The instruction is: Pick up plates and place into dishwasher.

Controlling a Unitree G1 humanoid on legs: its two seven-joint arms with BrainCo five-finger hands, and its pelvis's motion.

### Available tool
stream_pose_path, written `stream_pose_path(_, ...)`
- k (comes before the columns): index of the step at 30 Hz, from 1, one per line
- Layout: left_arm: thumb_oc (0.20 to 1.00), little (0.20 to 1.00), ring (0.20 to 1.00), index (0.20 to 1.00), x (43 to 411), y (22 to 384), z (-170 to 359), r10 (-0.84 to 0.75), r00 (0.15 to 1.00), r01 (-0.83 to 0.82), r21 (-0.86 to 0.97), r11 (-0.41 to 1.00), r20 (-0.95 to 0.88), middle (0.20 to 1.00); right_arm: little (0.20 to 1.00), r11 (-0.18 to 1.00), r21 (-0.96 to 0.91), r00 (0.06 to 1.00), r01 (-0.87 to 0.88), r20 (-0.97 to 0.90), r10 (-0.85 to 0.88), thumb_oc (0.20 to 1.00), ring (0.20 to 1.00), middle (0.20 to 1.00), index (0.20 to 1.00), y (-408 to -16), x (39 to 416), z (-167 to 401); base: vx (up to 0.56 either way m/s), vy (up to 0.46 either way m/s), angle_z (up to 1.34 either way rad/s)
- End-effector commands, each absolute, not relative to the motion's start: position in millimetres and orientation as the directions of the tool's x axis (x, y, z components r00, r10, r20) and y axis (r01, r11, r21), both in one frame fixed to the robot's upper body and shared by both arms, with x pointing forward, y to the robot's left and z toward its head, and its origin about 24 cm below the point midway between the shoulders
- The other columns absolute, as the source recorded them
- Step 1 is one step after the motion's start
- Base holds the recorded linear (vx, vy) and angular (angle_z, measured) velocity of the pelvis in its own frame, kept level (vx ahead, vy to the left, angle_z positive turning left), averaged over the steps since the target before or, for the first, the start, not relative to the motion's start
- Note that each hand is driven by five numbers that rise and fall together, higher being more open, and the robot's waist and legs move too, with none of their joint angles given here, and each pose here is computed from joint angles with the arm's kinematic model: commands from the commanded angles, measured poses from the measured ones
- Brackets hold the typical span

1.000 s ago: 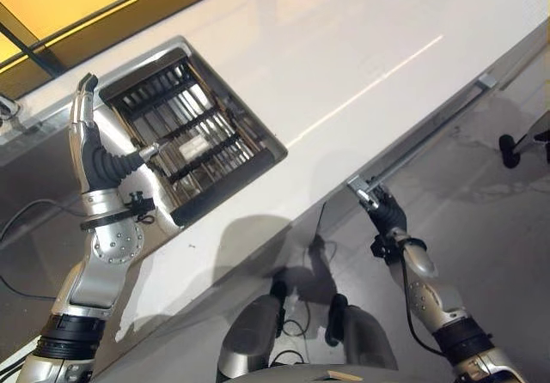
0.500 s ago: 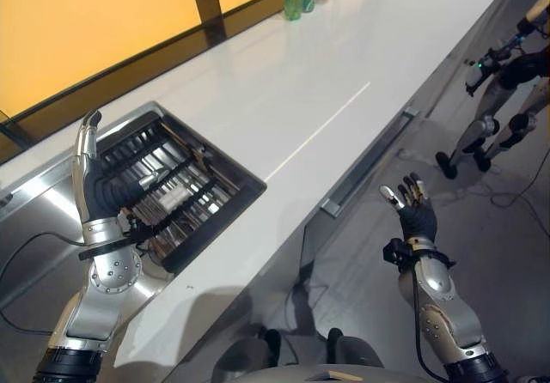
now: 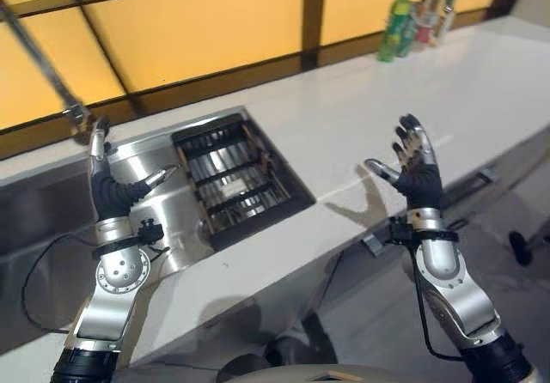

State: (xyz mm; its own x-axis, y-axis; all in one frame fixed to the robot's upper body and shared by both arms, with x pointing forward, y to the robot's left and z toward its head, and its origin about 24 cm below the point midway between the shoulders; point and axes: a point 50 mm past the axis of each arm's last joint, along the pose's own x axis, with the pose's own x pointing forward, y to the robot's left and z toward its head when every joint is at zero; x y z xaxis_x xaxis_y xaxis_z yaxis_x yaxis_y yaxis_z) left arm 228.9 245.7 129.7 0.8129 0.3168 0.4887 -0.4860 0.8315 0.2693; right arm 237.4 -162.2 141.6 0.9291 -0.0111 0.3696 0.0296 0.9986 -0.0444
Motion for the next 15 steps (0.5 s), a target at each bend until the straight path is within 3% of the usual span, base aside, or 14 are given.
stream_pose_path(1, 1.0, 1.0, 1.0, 1.0, 226.9, 240.4, 158.2, 0.251, 0.789, -0.422, 0.197, 0.885, 0.56, 1.0, 1.0, 0.995, -0.053, 0.861, -0.082, 0.499, 0.098, 1.0, 1.0, 1.0, 1.0, -147.6, 238.7, 174.1, 0.02, -0.224, 0.6)
stream_pose_path(8, 1.0, 1.0, 1.0, 1.0, 221.0, 242.1, 155.1, 0.268, 0.811, -0.361, 0.085, 0.929, 0.519, 1.0, 1.0, 0.992, -0.08, 0.867, -0.099, 0.483, 0.125, 1.0, 1.0, 1.0, 1.0, -142.2, 243.8, 172.2, -0.05, -0.215, 0.66)
stream_pose_path(15, 1.0, 1.0, 1.0, 1.0, 231.0, 225.3, 153.2, 0.196, 0.83, -0.252, 0.038, 0.967, 0.522, 1.0, 1.0, 0.996, -0.086, 0.88, -0.014, 0.471, 0.053, 1.0, 1.0, 1.0, 1.0, -155.0, 254.7, 162.2, -0.1, -0.038, 0.71)
